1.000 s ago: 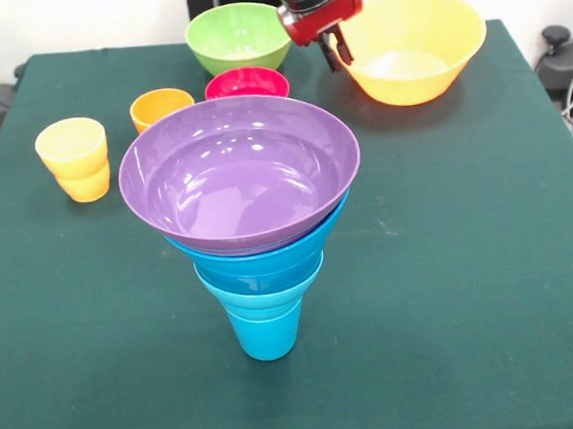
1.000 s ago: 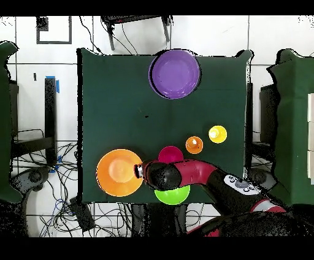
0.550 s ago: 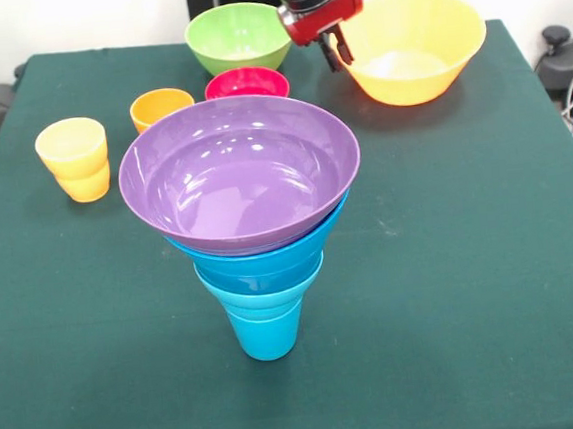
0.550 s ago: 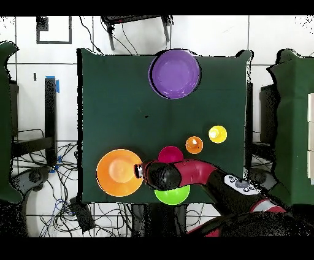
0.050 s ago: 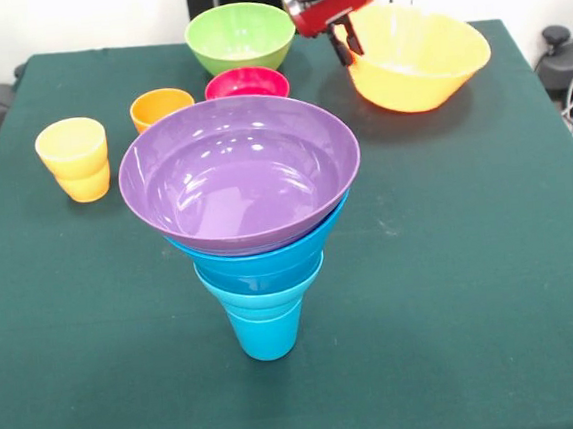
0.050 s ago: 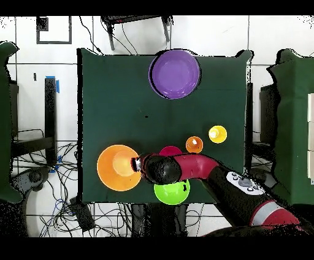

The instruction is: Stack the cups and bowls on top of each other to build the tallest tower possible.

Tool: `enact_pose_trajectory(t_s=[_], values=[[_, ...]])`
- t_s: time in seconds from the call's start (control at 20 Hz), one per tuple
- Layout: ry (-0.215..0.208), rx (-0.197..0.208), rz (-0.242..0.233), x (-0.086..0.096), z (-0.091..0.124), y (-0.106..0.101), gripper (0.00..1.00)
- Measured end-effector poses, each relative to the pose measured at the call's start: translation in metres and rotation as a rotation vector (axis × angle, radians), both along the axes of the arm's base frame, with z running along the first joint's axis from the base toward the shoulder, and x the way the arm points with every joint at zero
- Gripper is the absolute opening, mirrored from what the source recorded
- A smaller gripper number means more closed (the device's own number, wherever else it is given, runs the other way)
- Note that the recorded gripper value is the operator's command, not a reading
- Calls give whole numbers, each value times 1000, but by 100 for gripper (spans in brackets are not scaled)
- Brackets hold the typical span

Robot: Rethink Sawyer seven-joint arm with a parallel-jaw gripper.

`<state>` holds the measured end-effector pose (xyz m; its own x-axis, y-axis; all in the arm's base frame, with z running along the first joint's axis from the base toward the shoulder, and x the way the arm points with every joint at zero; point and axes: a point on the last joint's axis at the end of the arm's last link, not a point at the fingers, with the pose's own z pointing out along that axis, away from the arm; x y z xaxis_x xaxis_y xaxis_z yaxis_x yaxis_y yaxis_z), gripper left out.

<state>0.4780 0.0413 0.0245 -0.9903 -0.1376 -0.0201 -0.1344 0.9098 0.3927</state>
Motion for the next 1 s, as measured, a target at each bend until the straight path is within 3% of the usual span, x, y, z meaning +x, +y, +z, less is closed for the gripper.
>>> enact_pose_trajectory(t_s=[0.4,0.55,1.0], values=[[-3,-5,-23,39,29,10,0],[3,-11,-21,62,40,21,0],[52,14,-31,112,67,42,0]])
